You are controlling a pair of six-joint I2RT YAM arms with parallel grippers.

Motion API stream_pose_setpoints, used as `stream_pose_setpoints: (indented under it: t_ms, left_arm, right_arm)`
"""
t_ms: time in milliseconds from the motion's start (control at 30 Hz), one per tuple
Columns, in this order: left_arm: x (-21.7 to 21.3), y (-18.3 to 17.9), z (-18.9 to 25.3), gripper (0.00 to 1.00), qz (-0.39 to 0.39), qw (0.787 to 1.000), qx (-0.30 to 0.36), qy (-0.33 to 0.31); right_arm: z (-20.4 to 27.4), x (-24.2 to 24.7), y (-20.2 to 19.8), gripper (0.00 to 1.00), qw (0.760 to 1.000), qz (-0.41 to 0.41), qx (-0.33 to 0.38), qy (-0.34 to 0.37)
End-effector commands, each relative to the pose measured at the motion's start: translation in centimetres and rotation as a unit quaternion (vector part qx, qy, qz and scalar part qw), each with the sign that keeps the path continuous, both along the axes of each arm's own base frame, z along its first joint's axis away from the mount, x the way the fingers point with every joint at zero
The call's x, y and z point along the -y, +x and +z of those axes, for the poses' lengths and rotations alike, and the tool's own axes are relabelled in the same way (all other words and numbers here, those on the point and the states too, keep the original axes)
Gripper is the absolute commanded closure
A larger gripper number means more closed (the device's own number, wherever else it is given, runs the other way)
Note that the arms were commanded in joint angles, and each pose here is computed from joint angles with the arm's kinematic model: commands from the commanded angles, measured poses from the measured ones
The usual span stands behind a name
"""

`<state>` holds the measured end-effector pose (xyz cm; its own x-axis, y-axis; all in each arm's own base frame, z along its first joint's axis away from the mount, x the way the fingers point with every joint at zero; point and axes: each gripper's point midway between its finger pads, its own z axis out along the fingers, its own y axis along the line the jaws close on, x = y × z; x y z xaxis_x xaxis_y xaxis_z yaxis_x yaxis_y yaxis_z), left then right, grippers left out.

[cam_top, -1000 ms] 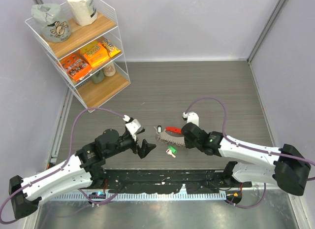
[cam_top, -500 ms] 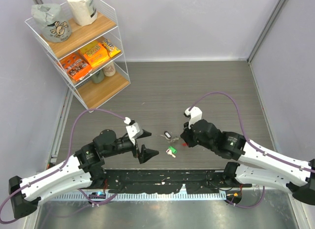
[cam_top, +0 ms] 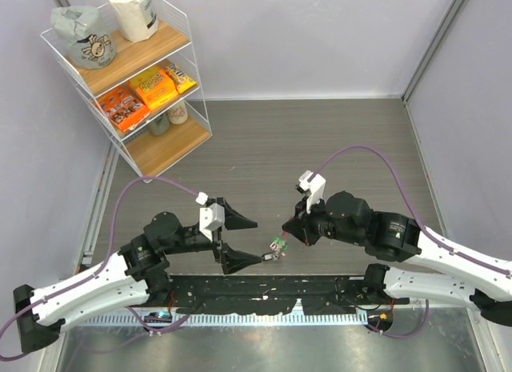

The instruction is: Put the keys on the keyring

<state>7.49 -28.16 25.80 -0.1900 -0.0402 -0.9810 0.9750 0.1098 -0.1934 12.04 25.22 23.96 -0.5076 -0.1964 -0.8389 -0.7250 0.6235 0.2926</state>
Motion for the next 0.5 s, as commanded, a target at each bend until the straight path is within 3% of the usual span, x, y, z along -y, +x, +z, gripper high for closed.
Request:
stream_pose_setpoints:
  t_ms: [0, 467]
  left_arm:
    - [0.4, -1.4, 5.0, 0.01, -0.037, 0.996, 0.037, -0.076]
    - [2.0, -0.1, 5.3, 0.01, 0.002, 0.996, 0.045, -0.08]
  right_arm:
    - [4.4, -2.1, -1.4, 0.94, 0.998, 0.043, 0.019, 0.05]
    - [9.3, -5.4, -1.2, 0.94, 0.996, 0.009, 0.035, 0.08]
